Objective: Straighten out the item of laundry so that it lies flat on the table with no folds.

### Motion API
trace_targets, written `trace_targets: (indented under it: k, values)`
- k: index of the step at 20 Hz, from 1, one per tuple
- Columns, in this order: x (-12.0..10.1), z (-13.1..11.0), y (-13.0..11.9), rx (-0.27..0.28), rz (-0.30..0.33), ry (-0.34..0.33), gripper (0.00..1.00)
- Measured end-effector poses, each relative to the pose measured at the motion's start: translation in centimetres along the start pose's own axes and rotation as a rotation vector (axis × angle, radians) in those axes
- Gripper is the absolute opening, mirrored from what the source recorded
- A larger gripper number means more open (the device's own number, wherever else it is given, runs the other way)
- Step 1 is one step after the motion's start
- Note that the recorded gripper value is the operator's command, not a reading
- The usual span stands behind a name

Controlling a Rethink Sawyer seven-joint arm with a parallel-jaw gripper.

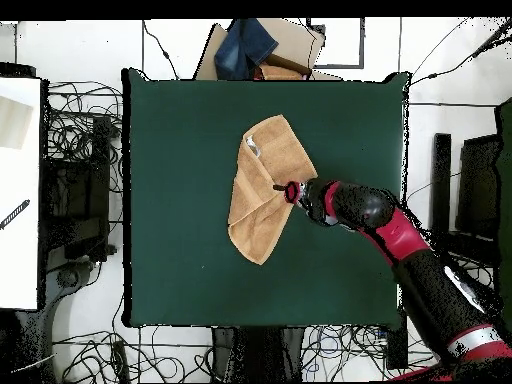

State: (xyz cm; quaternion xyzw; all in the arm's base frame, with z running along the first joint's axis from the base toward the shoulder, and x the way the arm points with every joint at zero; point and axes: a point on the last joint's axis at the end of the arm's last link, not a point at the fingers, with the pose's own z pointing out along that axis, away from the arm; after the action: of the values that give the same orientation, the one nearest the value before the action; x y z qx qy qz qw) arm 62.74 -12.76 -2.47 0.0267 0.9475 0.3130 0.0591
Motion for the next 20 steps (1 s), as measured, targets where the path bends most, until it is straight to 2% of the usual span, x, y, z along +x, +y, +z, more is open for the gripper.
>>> trace_targets:
  k: [10,20]
  values:
    - [1.1,1.2,0.9,0.032,-0.031,-0.045,1.00]
    - [3.2,2.5,3.6,0.009,-0.055,-0.008,1.00]
